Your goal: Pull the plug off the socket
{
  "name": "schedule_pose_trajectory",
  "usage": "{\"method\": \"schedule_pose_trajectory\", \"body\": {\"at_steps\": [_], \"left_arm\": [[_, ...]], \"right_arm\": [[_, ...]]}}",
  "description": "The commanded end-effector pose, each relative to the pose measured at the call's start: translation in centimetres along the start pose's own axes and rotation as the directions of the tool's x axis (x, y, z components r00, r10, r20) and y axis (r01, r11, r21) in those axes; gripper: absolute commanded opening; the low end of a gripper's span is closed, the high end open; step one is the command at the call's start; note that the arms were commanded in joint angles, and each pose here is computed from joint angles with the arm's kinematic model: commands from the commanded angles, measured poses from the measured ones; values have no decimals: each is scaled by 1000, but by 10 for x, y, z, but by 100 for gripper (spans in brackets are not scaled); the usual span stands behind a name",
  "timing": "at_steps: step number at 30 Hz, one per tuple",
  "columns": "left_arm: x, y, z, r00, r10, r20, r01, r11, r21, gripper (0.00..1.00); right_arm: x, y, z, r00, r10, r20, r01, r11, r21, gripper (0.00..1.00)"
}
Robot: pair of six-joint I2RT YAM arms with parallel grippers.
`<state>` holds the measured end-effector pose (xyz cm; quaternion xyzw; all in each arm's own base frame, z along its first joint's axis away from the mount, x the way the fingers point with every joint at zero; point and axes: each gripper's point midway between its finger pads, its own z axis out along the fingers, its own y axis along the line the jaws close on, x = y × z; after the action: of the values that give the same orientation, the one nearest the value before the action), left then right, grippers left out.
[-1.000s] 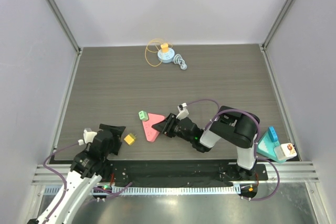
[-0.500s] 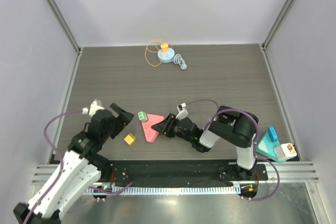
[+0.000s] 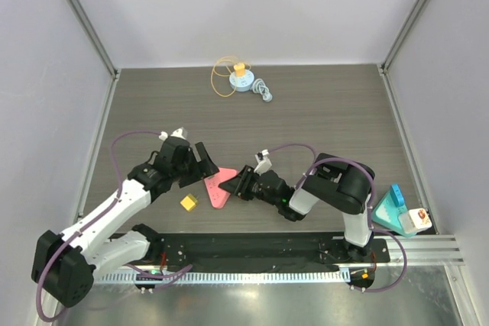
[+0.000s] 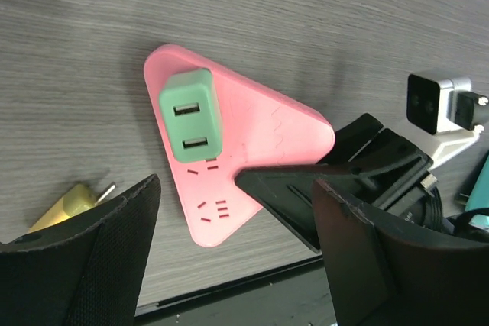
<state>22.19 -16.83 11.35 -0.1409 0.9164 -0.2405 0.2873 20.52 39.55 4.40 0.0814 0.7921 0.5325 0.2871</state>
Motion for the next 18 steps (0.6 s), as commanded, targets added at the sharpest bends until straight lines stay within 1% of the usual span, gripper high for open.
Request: {"method": "schedule_pose_trajectory", "body": {"at_steps": [1, 2, 3, 4, 5, 9, 10, 12, 13, 14, 18], "left_arm": [[-11, -13, 7, 998, 57, 28, -58, 998, 40, 80], [-15, -14, 7, 997, 69, 34, -70, 997, 34, 79], [-13, -11, 10, 996, 88, 17, -88, 996, 15, 79], [-18, -3, 12, 995, 97, 38, -96, 995, -33, 78], [-20, -3, 13, 994, 102, 38, -100, 994, -45, 77], [-19, 10, 21, 995, 87, 42, -83, 992, -98, 75], [-21, 7, 24, 996, 75, 57, -69, 994, -87, 75], [-22, 3, 28, 996, 69, 55, -65, 995, -76, 71], [-24, -1, 29, 996, 62, 58, -59, 996, -64, 68], [-20, -1, 33, 998, 59, 38, -57, 997, -61, 63], [-17, -5, 41, 999, 32, 13, -32, 998, -56, 59]], "right_arm": [[16, -37, -4, 994, -84, -65, 90, 990, 107, 1], [15, -37, -3, 995, -84, -62, 90, 990, 109, 1], [16, -37, -4, 995, -84, -62, 90, 990, 109, 1], [15, -37, -4, 995, -84, -62, 90, 990, 109, 1], [15, -37, -4, 995, -84, -62, 90, 990, 107, 1], [15, -36, -3, 994, -88, -63, 95, 990, 106, 1], [15, -36, -3, 994, -91, -64, 98, 990, 106, 1], [17, -38, -3, 993, -92, -69, 99, 989, 107, 1], [17, -38, -3, 993, -91, -69, 98, 989, 107, 1], [17, -38, -3, 993, -91, -71, 98, 990, 106, 1], [16, -38, -3, 994, -89, -67, 96, 990, 106, 1]]}}
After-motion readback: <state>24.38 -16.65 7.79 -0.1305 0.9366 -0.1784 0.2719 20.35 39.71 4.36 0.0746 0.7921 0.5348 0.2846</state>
